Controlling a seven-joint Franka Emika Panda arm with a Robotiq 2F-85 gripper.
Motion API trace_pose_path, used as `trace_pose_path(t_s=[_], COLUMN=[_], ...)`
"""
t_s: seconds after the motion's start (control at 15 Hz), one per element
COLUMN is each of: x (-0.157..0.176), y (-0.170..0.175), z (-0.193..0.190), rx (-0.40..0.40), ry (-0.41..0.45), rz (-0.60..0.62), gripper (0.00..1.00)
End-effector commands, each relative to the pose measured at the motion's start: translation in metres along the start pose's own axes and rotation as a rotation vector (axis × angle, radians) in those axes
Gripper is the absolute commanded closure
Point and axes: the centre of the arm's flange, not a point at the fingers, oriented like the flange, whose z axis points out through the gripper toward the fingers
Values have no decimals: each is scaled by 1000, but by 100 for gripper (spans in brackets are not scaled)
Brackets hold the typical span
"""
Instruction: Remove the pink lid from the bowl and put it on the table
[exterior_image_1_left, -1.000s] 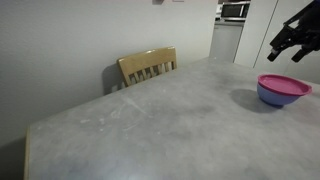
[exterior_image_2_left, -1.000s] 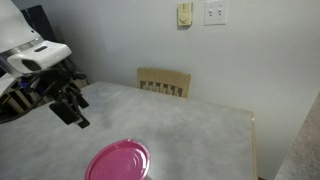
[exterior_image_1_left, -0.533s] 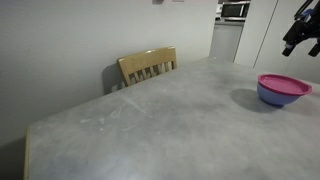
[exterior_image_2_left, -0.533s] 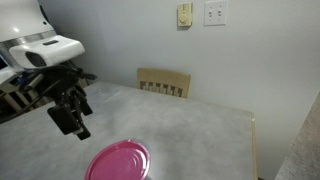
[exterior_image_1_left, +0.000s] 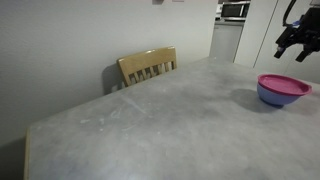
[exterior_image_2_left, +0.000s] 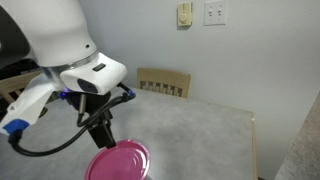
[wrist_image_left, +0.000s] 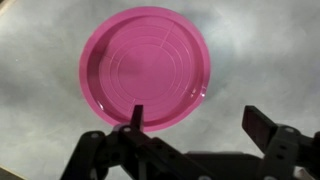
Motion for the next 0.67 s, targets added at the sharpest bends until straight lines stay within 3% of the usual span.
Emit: trace_pose_path(t_s=[0.0, 0.27, 0.6], x=[35, 51, 45], y=[-9, -17, -23], z=[28, 57, 86], rx=[44, -40, -185], ry=[12, -12, -66], rz=[32, 104, 135], gripper=[0, 0, 0])
